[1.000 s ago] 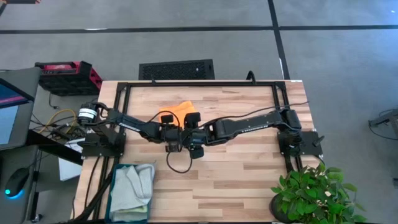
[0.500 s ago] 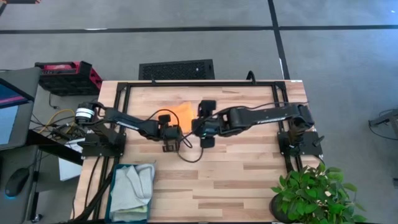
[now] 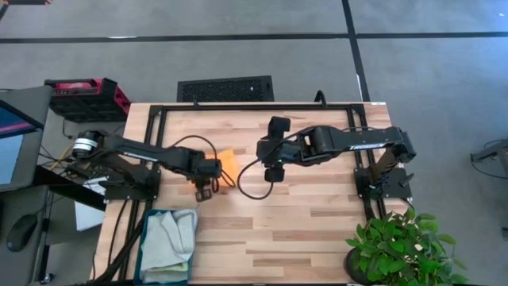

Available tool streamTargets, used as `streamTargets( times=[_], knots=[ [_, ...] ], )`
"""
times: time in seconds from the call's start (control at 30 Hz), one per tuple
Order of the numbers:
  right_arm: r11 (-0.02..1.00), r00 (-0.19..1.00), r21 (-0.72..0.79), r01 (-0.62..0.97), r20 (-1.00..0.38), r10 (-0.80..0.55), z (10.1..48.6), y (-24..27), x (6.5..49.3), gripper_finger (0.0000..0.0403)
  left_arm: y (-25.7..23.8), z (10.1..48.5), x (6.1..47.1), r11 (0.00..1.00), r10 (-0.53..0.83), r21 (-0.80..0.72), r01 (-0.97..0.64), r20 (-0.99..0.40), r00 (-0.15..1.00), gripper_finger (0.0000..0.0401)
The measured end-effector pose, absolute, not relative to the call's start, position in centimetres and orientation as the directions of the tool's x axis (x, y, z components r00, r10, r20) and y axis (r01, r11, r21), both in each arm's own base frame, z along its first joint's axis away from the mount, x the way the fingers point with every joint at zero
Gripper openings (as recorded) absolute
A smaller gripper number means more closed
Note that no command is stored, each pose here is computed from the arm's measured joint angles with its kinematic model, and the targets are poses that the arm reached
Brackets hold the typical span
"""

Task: Fold microfiber towels
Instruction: Put the folded orange microfiber towel into the blue bin

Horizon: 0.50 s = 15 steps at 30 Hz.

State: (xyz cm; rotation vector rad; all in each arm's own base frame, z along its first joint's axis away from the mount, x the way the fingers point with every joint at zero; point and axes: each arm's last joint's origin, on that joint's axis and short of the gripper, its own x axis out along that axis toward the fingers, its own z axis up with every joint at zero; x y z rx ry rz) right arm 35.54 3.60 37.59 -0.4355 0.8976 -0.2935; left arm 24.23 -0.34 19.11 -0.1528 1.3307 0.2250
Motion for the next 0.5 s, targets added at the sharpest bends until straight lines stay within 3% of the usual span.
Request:
streamTargets(
  times=[0.27,0.5],
  knots=[
    [0.877,0.586,-0.475,0.072,-0.691,-0.423,37.4,3.6,35.6,0.0234,-3.1,23.0,20.7,0.906,-0.081,-0.154,-0.394,-0.977,0.196,0.0],
    [0.878,0.582,-0.472,0.074,-0.695,-0.423,37.4,3.6,35.6,0.0234,-5.8,25.3,17.2,0.758,-0.203,-0.256,-0.6,-0.967,0.157,0.0]
  ],
)
